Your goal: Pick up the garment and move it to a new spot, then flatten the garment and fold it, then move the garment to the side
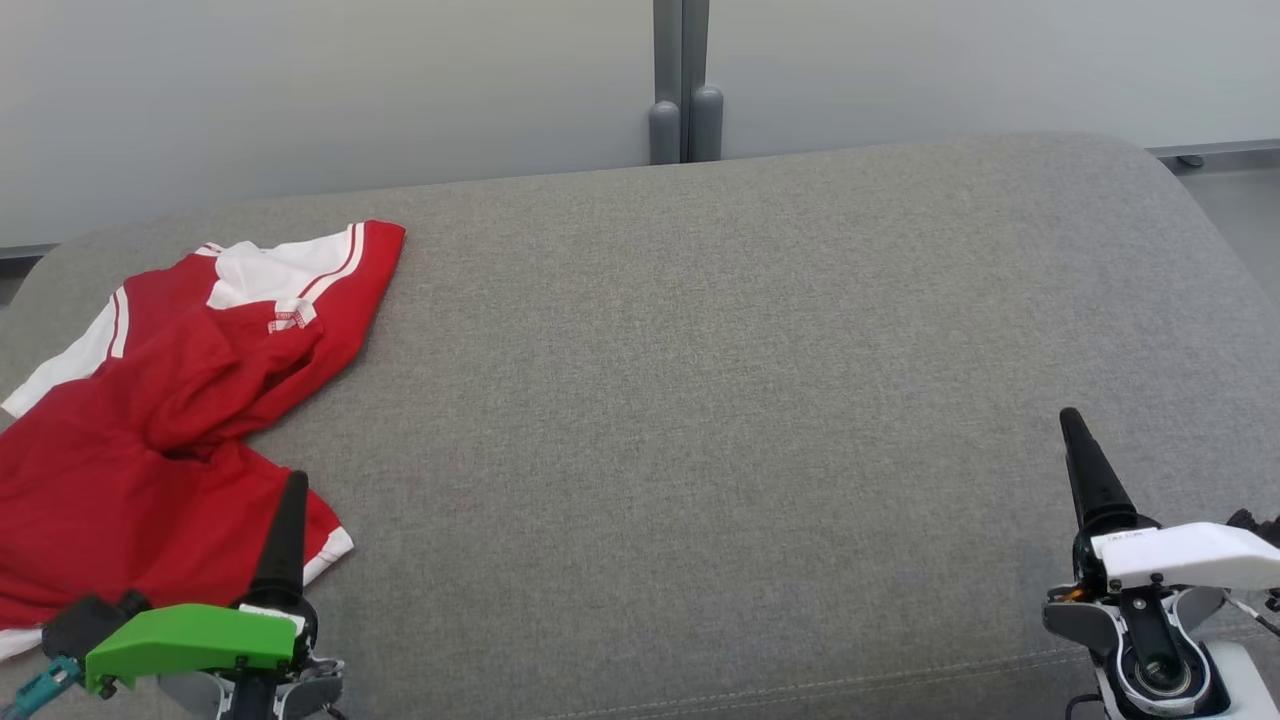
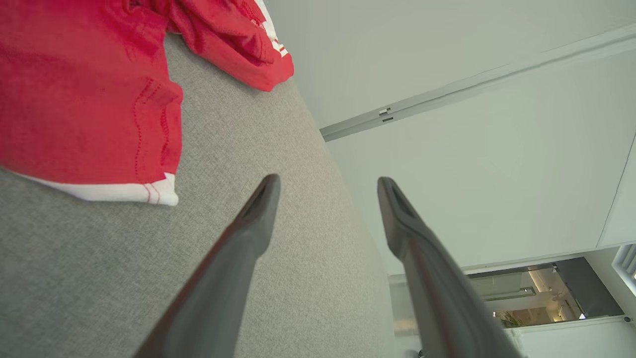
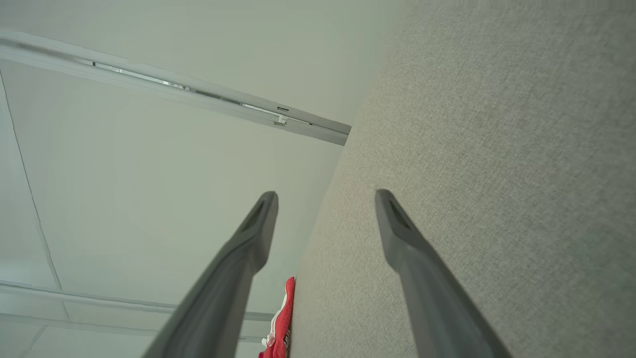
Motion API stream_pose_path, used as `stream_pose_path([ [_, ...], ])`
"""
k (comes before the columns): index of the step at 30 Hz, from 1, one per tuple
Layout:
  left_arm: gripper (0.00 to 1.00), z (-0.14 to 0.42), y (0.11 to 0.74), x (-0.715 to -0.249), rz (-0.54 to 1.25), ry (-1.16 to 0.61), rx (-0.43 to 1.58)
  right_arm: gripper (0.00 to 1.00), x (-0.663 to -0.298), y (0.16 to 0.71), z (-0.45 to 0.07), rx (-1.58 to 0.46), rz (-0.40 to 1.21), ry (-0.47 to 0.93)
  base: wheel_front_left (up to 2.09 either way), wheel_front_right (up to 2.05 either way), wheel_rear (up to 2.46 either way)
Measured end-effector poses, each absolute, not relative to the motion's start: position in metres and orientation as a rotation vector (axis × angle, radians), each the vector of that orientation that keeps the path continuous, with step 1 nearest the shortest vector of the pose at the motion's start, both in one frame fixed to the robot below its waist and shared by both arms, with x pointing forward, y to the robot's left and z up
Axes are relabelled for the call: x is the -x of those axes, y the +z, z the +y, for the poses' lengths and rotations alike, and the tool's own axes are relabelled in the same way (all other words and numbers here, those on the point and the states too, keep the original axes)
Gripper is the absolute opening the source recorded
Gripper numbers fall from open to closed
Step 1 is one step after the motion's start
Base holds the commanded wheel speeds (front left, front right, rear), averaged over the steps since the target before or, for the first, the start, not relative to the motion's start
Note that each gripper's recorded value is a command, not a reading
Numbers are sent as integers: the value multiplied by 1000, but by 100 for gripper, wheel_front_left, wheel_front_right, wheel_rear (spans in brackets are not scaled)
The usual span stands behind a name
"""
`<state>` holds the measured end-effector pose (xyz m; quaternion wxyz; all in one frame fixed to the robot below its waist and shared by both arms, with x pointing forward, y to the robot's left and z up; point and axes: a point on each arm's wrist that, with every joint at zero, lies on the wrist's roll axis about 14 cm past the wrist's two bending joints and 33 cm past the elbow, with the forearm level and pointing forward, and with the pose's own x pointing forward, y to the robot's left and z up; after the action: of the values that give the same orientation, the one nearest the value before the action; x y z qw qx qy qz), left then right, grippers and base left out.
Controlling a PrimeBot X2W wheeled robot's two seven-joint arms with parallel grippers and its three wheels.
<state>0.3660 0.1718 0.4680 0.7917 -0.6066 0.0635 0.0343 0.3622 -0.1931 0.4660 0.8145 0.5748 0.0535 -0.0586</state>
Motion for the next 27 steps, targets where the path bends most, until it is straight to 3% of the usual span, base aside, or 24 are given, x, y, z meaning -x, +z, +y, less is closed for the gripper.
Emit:
stream_pose_path([
  [27,100,161,492,-367,81,11,748,100,-362,491,-159,-717,82,-5,0,0,0],
])
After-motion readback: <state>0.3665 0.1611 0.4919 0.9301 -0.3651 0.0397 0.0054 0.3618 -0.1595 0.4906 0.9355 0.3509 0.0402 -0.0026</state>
